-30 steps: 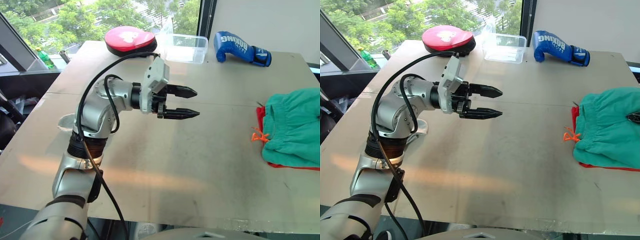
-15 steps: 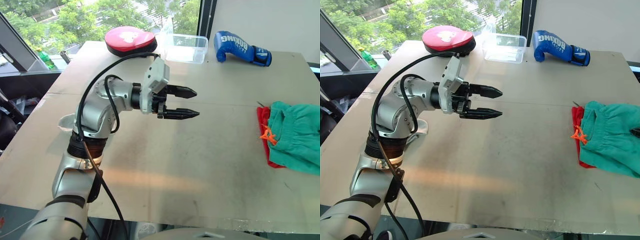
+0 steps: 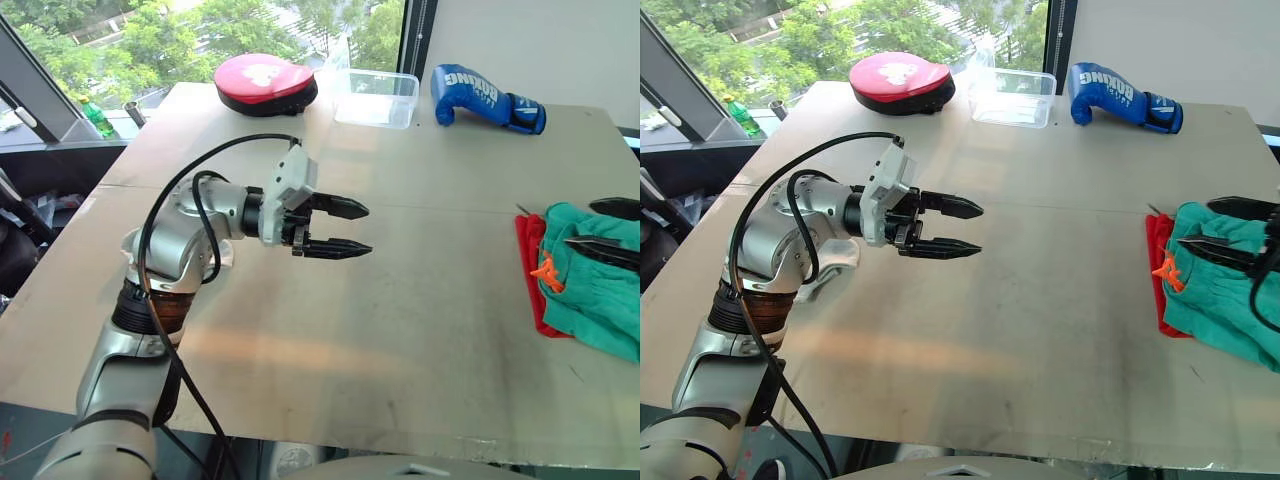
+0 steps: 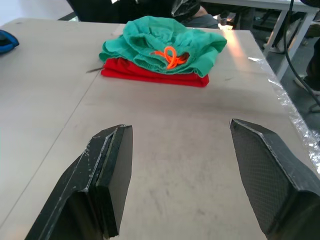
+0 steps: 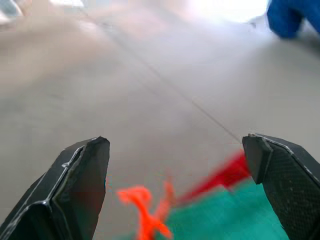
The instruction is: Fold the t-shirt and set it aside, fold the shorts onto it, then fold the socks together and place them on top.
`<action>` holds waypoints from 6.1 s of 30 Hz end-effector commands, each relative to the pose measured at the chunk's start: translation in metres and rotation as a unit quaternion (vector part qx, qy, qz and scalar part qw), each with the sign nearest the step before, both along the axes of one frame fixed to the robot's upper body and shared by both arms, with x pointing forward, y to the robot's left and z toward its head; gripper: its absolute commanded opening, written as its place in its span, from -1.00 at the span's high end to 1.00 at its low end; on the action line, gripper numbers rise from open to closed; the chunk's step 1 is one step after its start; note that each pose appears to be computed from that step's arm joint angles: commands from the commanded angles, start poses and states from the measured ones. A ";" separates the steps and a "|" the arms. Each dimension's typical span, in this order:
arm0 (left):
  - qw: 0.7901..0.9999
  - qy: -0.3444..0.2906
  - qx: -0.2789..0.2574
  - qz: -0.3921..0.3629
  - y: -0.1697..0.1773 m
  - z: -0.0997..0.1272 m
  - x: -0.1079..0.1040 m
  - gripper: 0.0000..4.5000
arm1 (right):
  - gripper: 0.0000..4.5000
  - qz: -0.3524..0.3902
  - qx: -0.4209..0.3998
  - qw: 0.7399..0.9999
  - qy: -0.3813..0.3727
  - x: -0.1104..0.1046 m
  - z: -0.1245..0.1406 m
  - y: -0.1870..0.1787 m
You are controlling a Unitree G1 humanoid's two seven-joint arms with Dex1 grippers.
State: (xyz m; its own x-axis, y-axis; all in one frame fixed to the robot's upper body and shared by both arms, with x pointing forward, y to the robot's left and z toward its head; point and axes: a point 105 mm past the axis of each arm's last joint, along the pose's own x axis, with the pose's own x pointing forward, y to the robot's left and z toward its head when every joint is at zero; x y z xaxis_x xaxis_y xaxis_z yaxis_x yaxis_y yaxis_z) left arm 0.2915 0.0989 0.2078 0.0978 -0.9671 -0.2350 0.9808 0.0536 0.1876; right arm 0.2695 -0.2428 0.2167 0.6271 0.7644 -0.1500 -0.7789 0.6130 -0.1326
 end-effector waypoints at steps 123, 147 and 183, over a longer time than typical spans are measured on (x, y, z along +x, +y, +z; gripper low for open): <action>0.983 0.087 0.028 0.162 -0.028 -0.074 0.019 0.97 | -1.00 0.090 -0.025 0.993 -0.068 -0.010 -0.035 0.099; 0.989 0.045 -0.011 0.142 -0.089 -0.046 0.036 -0.98 | -1.00 0.037 -0.052 0.998 -0.003 -0.019 -0.056 0.083; 0.962 -0.234 0.119 -0.072 0.008 -0.044 0.021 -0.98 | -1.00 0.045 -0.018 0.999 -0.015 -0.021 -0.061 0.096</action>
State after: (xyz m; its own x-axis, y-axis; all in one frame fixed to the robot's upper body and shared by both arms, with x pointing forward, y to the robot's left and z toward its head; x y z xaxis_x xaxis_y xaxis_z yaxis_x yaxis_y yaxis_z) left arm 0.3119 0.1110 0.1287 0.1128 -0.8678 -0.4839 0.8181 -0.1953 0.5409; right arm 0.2496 -0.1449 0.1417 0.5425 0.8153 -0.2024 -0.8401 0.5281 -0.1240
